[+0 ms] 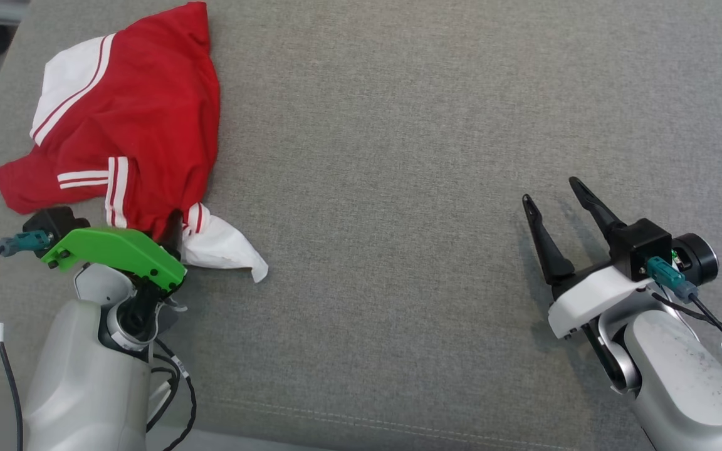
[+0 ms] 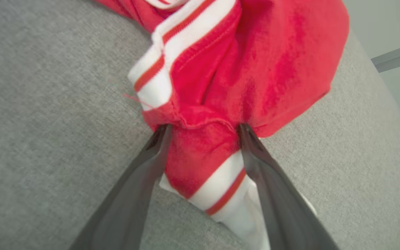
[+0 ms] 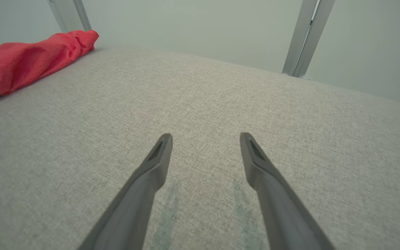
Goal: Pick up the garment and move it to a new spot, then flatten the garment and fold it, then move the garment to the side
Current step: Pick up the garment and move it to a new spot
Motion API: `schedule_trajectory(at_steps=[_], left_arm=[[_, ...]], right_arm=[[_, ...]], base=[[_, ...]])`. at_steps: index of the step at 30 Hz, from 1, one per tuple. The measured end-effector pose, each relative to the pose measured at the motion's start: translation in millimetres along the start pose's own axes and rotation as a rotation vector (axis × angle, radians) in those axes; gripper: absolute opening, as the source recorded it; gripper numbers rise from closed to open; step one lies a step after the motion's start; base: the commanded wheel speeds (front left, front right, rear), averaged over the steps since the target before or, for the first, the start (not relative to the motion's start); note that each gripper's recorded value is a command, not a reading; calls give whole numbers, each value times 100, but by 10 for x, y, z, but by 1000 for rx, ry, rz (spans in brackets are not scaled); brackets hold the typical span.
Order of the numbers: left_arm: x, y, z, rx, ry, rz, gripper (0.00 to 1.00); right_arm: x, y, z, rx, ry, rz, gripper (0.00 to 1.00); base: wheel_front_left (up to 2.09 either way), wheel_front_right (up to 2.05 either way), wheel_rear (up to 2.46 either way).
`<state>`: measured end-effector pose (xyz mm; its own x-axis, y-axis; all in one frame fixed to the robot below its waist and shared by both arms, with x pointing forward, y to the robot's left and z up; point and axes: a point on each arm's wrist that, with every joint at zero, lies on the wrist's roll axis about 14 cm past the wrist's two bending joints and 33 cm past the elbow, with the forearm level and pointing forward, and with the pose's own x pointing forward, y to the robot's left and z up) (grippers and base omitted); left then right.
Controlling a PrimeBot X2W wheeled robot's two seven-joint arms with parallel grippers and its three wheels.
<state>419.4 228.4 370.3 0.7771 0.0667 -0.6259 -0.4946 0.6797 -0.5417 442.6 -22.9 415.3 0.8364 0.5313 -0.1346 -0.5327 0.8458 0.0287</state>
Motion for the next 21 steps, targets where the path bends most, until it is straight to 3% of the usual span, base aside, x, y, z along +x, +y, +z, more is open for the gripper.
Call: schedule_trajectory(at_steps=[1, 2, 7, 8, 14, 21], left_arm=[[22, 0, -45, 9, 14, 4, 9], [39, -11, -72, 14, 22, 3, 0], [134, -309, -34, 93, 12, -62, 0], [137, -617, 53, 140, -14, -156, 0], [-87, -1698, 291, 300, -109, -489, 0], [-675, -2677, -143, 436, -28, -857, 0]], right_arm=[[-16, -21, -18, 2, 5, -8, 100], [-32, -42, -30, 2, 10, -15, 100], [-114, -134, -83, 3, 29, -49, 100], [-133, -158, -76, 3, 29, -60, 100], [-162, -106, -22, 28, 18, -76, 100], [-202, -89, 214, 66, -46, -108, 100]], base=[[0, 0, 0], [0, 0, 0], [0, 0, 0], [0, 0, 0], [0, 0, 0], [0, 0, 0]])
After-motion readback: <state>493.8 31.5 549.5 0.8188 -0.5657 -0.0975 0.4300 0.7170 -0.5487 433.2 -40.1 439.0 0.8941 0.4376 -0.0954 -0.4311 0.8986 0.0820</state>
